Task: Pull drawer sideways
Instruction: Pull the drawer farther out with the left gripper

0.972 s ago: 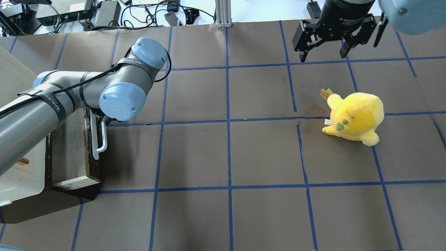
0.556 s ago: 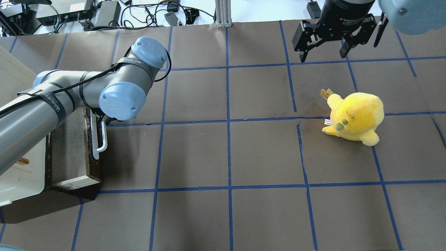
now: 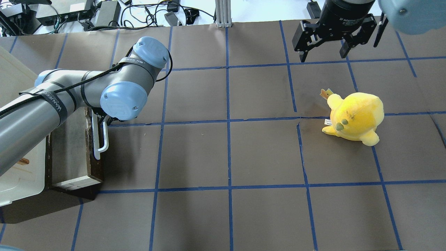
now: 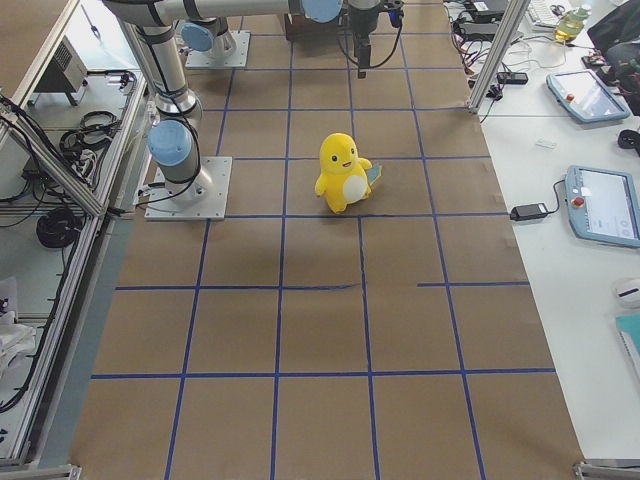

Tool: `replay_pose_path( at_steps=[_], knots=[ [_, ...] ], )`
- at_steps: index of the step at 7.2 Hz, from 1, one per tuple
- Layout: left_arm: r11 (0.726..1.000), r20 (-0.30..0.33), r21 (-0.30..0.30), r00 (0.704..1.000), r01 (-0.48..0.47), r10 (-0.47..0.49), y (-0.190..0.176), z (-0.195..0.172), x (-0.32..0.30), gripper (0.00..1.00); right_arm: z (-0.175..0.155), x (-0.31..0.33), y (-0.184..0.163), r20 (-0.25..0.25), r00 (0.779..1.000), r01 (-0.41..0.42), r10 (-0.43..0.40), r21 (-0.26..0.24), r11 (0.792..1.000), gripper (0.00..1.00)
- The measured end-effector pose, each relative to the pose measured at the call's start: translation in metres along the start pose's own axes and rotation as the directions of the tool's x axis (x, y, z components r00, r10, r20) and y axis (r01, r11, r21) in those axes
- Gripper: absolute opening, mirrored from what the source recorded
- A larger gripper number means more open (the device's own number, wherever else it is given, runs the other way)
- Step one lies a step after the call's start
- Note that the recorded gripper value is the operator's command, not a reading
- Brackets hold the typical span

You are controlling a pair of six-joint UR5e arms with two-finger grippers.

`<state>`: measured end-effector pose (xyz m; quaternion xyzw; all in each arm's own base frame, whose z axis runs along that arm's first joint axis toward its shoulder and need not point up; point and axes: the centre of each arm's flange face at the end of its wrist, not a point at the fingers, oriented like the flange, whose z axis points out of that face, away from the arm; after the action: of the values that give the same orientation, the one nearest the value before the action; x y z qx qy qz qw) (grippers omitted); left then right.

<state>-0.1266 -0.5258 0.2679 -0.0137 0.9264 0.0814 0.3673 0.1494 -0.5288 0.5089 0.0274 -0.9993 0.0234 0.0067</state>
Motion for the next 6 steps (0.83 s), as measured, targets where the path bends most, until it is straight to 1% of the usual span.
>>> replay_pose_path(
  at_steps=[3,4,5,6],
  knots=[
    [1.000,-0.007,0.024,1.000,0.004,-0.004,0.006,-0.014,0.010,0.17,0.000,0.000,0.000,0.000,1.000,0.000,0.000,0.000,1.000,1.00],
    [1.000,-0.008,0.028,1.000,0.004,-0.004,0.007,-0.016,0.011,0.26,0.000,0.000,0.000,0.000,1.000,0.001,-0.001,0.000,1.000,1.00],
    [1.000,-0.005,0.028,1.000,0.000,0.000,0.008,-0.016,0.012,0.57,0.000,0.000,0.000,0.000,1.000,0.000,0.000,0.000,1.000,1.00],
    [1.000,0.002,0.027,1.000,-0.009,0.009,0.008,-0.015,0.012,0.57,0.000,0.000,0.000,0.000,1.000,0.000,0.000,0.000,1.000,1.00]
  ],
)
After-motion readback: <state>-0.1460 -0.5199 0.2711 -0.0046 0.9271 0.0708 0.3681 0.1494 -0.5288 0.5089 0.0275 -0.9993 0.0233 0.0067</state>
